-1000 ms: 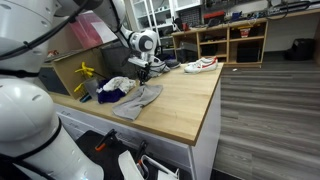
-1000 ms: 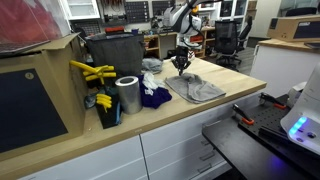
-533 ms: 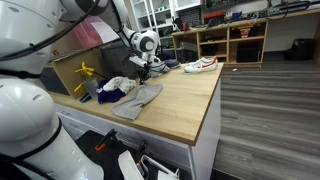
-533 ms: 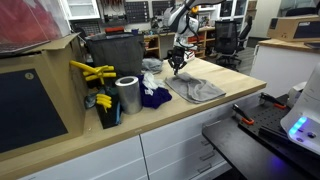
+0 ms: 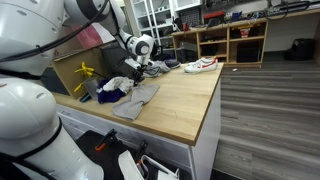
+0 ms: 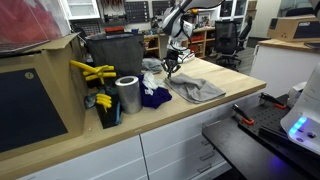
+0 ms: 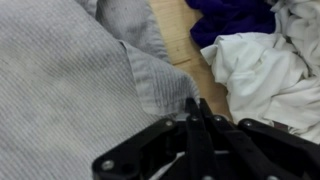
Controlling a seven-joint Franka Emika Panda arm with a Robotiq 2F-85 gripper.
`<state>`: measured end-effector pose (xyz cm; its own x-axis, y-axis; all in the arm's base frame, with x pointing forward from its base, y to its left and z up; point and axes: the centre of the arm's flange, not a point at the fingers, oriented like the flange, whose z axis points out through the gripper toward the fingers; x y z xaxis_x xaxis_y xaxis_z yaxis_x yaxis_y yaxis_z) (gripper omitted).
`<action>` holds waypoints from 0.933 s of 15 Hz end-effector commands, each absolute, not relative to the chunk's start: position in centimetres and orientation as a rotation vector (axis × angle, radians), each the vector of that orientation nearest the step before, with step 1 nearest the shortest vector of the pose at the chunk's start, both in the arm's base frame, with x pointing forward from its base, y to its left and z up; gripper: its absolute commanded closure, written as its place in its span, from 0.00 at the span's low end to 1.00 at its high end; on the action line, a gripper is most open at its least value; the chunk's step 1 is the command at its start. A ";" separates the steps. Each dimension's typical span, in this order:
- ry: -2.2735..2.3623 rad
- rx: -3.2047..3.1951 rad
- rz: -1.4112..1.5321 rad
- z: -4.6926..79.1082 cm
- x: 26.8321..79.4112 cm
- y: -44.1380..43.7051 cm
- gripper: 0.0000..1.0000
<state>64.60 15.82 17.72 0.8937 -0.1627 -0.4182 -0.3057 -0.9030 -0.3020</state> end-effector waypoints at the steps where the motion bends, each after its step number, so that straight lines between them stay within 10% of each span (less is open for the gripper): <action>1: 0.357 -2.667 0.553 17.4 65.3 17.8 0.71; 11: 0.158 -2.813 0.310 24.4 66.2 11.8 0.04; 14: 0.121 -2.787 0.404 25.1 64.7 9.9 0.00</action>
<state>67.16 11.80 23.78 0.9681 -0.0805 -0.2372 -0.1510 -0.9431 -0.2964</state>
